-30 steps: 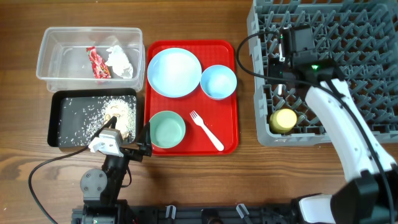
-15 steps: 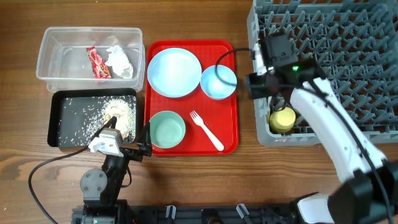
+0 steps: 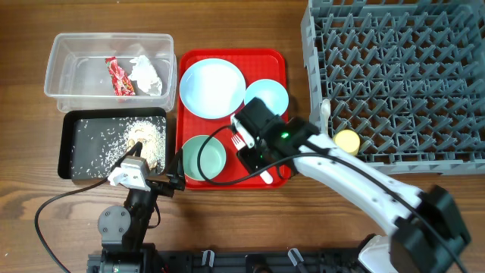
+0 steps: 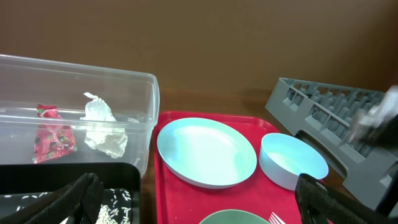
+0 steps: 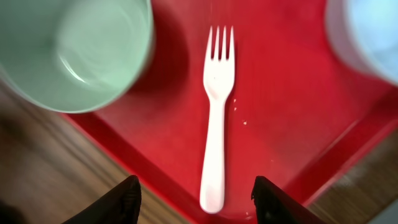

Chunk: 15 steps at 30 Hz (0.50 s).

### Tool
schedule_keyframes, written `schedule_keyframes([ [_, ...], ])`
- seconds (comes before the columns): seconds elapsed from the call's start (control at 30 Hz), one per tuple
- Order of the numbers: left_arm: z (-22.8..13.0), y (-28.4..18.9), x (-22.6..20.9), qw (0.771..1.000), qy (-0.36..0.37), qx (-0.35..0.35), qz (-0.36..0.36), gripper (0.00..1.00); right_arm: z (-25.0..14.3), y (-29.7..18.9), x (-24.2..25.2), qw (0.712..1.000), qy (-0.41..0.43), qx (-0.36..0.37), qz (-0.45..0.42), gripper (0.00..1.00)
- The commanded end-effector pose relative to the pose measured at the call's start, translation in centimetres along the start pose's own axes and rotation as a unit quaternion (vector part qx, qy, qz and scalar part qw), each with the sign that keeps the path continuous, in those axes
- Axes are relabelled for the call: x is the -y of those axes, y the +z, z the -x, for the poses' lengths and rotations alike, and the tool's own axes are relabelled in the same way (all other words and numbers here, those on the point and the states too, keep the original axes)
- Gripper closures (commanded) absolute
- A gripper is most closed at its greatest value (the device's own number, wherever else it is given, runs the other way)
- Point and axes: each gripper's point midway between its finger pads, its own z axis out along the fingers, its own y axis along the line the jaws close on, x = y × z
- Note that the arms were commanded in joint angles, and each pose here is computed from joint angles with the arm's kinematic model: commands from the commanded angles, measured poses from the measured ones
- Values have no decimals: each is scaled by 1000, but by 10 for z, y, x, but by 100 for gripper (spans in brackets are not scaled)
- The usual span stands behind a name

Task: Sort waste into correct bins and load items into the dishwasher rack
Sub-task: 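Grasp the white fork on the red tray with the right gripper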

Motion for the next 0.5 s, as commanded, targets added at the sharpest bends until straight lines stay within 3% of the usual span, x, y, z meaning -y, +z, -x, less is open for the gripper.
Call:
schedule_keyframes([
  [0.0, -2, 0, 1, 1000, -3, -2, -4, 0, -12, 31, 6, 1000, 8, -28, -12, 44],
  [0.27, -2, 0, 1, 1000, -3, -2, -4, 0, -39, 79, 21, 993, -16, -104, -48, 59],
  [0.37, -2, 0, 1, 1000, -3, -3, -4, 0, -43, 86, 22, 992, -13, -113, -49, 76],
  [0.47, -2, 0, 1, 1000, -3, -3, -4, 0, -37, 81, 22, 994, 5, -101, -51, 83],
])
